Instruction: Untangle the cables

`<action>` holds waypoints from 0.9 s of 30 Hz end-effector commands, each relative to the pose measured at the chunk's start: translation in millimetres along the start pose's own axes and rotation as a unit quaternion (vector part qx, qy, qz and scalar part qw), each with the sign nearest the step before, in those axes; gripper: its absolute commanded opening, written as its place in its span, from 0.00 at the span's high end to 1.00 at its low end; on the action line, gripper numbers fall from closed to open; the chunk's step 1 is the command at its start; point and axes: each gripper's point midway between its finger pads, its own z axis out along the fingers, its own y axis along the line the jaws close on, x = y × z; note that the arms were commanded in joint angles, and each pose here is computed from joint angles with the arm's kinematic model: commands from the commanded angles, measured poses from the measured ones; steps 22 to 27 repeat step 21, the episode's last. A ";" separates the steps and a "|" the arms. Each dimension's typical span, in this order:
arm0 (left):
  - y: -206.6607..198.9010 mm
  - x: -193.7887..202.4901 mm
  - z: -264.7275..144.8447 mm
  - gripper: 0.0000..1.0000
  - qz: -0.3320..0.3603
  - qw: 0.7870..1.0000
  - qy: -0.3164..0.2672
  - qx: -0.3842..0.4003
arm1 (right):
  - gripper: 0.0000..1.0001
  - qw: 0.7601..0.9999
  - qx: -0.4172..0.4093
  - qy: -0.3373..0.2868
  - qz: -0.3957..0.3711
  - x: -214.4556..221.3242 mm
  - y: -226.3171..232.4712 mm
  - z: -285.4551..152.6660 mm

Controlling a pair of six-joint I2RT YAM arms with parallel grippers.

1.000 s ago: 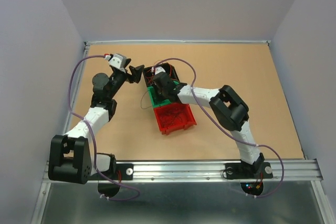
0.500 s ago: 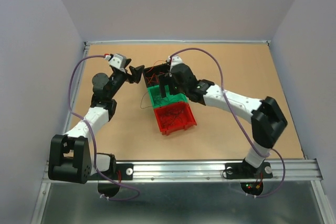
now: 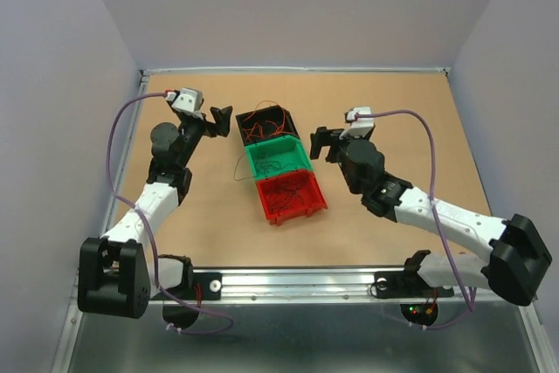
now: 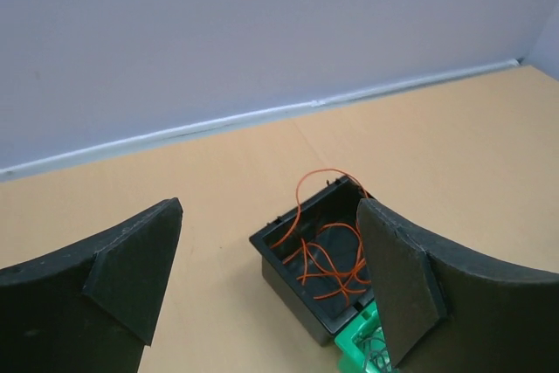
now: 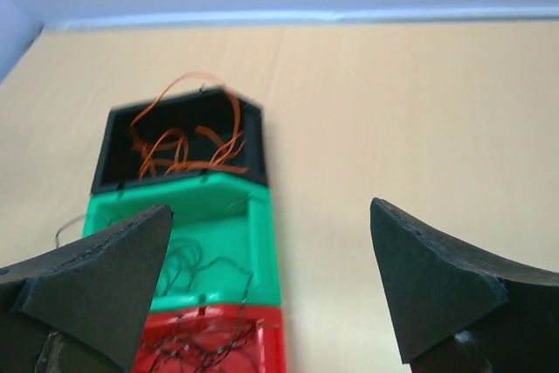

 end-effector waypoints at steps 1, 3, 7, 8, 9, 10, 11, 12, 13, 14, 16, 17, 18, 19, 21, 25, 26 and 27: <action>21.7 -62.2 -25.5 0.05 -0.012 0.993 -0.085 -0.087 | 0.00 0.984 0.104 -0.133 0.065 -69.5 -45.6 -25.0; 28.9 -84.3 -49.7 0.03 -0.020 0.984 -0.126 -0.126 | 0.00 0.977 0.099 -0.170 0.086 -88.6 -57.8 -47.3; 50.1 -92.3 -99.1 0.01 -0.039 0.958 -0.189 -0.213 | 0.00 0.961 0.063 -0.242 0.121 -118.2 -71.6 -87.2; 50.4 -76.6 -105.5 0.01 -0.024 0.960 -0.179 -0.216 | 0.00 0.957 0.065 -0.251 0.127 -122.7 -75.5 -92.8; 45.3 -83.1 -113.4 0.01 -0.013 0.958 -0.197 -0.207 | 0.00 0.955 0.066 -0.257 0.130 -126.2 -78.7 -97.8; 40.0 -78.8 -115.5 0.01 0.004 0.961 -0.198 -0.192 | 0.00 0.953 0.069 -0.265 0.132 -130.5 -83.5 -104.2; 35.6 -80.4 -117.2 0.01 0.011 0.962 -0.204 -0.181 | 0.00 0.951 0.071 -0.270 0.135 -133.5 -86.2 -107.2; 32.2 -81.4 -118.0 0.01 0.017 0.963 -0.207 -0.172 | 0.00 0.950 0.073 -0.272 0.135 -135.3 -87.5 -109.6; 23.7 -83.8 -117.8 0.01 0.025 0.966 -0.212 -0.149 | 0.00 0.949 0.074 -0.275 0.134 -137.0 -88.9 -111.1; 21.3 -78.9 -117.5 0.01 0.039 0.968 -0.205 -0.142 | 0.00 0.947 0.075 -0.281 0.138 -140.9 -92.3 -116.2; 3.7 -73.3 -115.3 0.01 0.060 0.973 -0.205 -0.092 | 0.00 0.945 0.074 -0.285 0.142 -142.6 -94.2 -120.0; 1.3 -72.0 -115.8 0.01 0.065 0.973 -0.206 -0.085 | 0.00 0.943 0.072 -0.290 0.146 -144.4 -95.4 -122.6; 0.3 -72.8 -116.5 0.01 0.068 0.971 -0.212 -0.083 | 0.01 0.941 0.068 -0.295 0.153 -148.0 -95.6 -126.0; -0.8 -72.0 -116.6 0.01 0.069 0.972 -0.212 -0.080 | 0.02 0.940 0.065 -0.298 0.154 -149.6 -95.5 -127.5; -1.1 -69.5 -114.6 0.01 0.069 0.973 -0.207 -0.077 | 0.00 0.942 0.065 -0.295 0.148 -143.5 -96.6 -127.2; -1.1 -69.5 -114.6 0.01 0.069 0.973 -0.207 -0.077 | 0.00 0.942 0.065 -0.295 0.148 -143.5 -96.6 -127.2; -1.1 -69.5 -114.6 0.01 0.069 0.973 -0.207 -0.077 | 0.00 0.942 0.065 -0.295 0.148 -143.5 -96.6 -127.2; -1.1 -69.5 -114.6 0.01 0.069 0.973 -0.207 -0.077 | 0.00 0.942 0.065 -0.295 0.148 -143.5 -96.6 -127.2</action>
